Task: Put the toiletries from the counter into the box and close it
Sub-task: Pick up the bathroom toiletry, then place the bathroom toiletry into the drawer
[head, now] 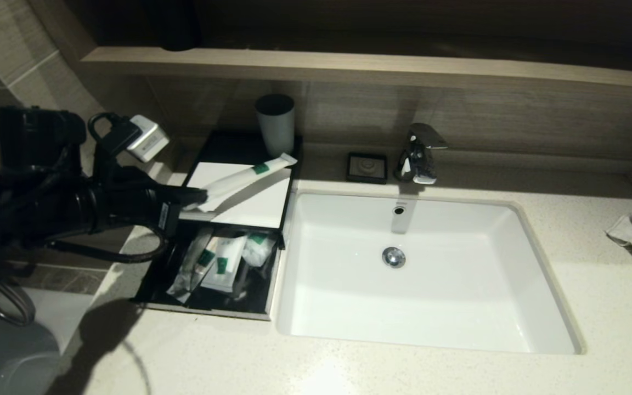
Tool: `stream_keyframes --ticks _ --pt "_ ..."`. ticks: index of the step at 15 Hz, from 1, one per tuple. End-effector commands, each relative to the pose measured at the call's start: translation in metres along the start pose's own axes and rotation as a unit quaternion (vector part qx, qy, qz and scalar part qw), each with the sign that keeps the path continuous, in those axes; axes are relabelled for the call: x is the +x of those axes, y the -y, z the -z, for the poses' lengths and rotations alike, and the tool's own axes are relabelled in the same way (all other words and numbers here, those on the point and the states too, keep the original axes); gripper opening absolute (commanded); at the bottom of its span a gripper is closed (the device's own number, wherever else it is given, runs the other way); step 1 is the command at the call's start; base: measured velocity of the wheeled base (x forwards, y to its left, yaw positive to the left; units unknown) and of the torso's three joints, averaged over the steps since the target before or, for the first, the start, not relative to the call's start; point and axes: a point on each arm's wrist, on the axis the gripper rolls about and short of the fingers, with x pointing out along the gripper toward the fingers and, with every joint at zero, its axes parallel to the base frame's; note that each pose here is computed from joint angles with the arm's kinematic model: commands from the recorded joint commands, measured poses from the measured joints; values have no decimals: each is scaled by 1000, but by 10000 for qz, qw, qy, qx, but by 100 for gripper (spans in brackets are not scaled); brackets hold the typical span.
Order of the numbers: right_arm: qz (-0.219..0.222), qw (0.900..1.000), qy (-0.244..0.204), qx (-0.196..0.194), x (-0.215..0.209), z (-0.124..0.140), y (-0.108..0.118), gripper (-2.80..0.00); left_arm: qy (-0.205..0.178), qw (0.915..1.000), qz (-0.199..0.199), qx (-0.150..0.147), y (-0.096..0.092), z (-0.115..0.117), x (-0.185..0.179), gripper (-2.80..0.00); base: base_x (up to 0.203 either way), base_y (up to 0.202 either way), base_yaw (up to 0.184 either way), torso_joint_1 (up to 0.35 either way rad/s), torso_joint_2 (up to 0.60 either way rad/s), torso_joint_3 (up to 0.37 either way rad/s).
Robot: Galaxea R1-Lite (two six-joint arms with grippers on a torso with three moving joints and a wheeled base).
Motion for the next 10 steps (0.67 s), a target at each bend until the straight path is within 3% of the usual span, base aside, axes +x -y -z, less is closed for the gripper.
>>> stream_keyframes --ticks 1,4,7,10 --pt "-2 10000 4 2 0 0 0 -280 74 10000 -22 -10 10 -2 -24 -280 0 0 0 0 0 0" --pt "-2 10000 -1 2 0 0 0 -280 -19 9998 -46 -180 21 3 -47 -280 0 0 0 0 0 0" --pt "-2 10000 -1 2 0 0 0 -280 -383 9966 -93 -730 32 1 -74 -280 0 0 0 0 0 0" --pt "-2 10000 6 2 0 0 0 -280 -916 9848 -797 -1244 38 8 -89 -280 0 0 0 0 0 0"
